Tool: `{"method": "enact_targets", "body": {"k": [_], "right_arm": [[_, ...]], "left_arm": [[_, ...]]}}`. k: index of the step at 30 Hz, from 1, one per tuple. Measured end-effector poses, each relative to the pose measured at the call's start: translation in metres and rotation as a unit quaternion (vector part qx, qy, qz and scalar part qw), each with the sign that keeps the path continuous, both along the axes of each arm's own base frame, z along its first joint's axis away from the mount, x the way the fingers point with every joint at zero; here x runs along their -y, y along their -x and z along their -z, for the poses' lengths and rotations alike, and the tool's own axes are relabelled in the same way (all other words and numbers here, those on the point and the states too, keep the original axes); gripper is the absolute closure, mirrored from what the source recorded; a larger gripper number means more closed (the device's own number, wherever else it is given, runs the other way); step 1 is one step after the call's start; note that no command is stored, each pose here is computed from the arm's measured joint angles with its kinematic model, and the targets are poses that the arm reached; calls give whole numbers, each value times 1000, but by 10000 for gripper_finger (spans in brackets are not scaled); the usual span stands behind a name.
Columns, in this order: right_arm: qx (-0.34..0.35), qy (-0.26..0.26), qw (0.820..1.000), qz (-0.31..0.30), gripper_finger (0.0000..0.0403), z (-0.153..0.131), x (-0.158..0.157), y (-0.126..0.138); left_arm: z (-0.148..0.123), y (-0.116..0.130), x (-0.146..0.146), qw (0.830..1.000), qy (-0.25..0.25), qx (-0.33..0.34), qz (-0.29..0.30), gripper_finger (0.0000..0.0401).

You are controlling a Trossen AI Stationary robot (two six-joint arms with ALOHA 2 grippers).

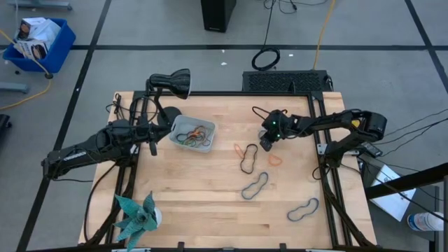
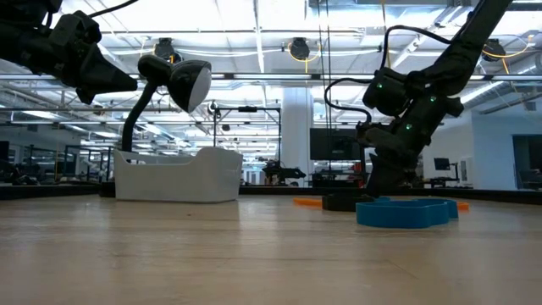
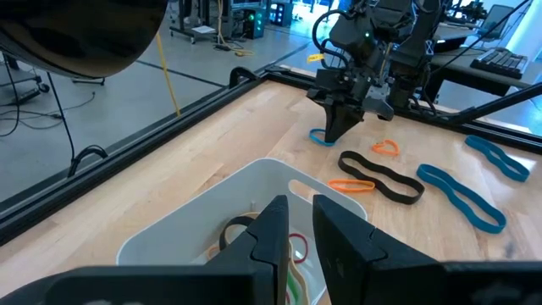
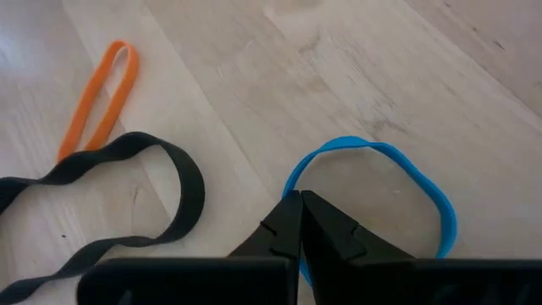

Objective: Pick and place rubber bands into bin
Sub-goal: Put the top blue rubber band into the gray bin

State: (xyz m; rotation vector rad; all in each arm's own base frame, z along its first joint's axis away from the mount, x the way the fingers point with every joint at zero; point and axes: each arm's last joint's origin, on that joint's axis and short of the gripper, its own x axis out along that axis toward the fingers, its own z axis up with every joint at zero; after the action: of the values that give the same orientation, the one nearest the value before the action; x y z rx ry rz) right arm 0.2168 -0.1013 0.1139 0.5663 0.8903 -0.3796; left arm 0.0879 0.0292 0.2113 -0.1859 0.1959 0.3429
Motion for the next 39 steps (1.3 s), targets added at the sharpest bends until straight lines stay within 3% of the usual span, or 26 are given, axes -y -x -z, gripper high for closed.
{"method": "enact_targets", "body": {"k": [15, 30, 39], "right_arm": [[6, 4, 1000, 2, 397, -1, 1, -1], [25, 7, 1000, 14, 320, -3, 3, -3], [20, 43, 998, -34, 303, -4, 3, -3]], "left_arm": [[0, 0, 0, 1000, 0, 0, 0, 338], [0, 0, 0, 1000, 1, 0, 0, 338], [0, 0, 0, 1000, 0, 0, 0, 338]]}}
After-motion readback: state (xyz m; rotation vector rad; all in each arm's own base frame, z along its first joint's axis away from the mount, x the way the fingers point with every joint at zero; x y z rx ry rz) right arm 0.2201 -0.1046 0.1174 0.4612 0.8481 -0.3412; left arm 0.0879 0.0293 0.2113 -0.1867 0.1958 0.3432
